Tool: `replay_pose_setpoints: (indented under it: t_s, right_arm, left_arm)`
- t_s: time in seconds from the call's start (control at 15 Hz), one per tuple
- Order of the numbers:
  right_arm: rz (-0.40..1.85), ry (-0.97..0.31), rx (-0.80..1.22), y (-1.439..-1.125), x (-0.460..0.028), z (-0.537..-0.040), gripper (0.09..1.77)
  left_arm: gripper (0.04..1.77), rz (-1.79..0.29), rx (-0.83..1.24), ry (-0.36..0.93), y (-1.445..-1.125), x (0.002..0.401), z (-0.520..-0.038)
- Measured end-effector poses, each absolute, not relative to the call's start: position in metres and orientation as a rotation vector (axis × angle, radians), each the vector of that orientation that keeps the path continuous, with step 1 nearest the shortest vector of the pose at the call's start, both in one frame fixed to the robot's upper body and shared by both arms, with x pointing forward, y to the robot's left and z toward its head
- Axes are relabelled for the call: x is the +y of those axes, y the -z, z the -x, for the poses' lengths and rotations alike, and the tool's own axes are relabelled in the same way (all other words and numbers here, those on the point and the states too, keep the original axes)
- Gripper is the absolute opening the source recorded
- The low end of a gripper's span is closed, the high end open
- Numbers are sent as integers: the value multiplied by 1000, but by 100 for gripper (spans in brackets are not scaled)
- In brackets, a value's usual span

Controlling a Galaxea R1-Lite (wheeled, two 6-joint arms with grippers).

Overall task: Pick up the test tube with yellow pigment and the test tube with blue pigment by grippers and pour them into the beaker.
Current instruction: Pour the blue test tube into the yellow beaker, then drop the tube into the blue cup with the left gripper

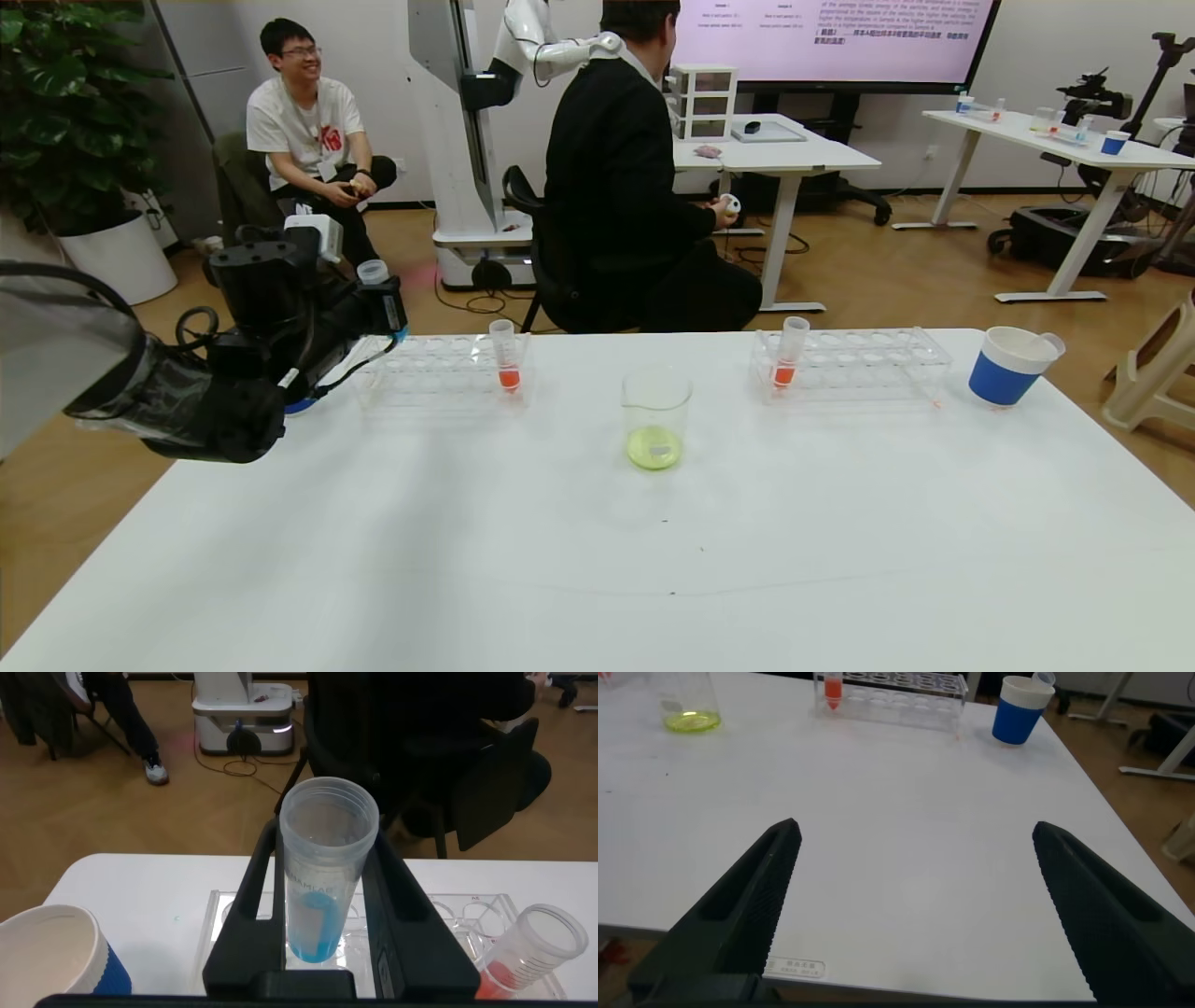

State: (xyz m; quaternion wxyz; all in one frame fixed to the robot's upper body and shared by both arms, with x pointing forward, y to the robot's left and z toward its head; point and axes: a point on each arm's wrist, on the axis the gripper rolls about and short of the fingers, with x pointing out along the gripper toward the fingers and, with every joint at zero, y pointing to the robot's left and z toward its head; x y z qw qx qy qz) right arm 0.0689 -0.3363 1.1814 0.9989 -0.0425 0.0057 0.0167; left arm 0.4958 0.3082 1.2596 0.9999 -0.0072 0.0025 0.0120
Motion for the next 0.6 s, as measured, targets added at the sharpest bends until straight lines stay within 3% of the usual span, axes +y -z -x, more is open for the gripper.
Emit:
replay_pose_setpoints:
  t_s: [0.33, 0.6]
  right_arm:
    - [85, -33, 12, -1181, -336, -69, 173]
    - [85, -33, 11, -1181, -336, -69, 173]
  left_arm:
    - [50, 4, 16, 47, -1294, 286, -501]
    - [50, -50, -61, 356, -1331, 244, -498]
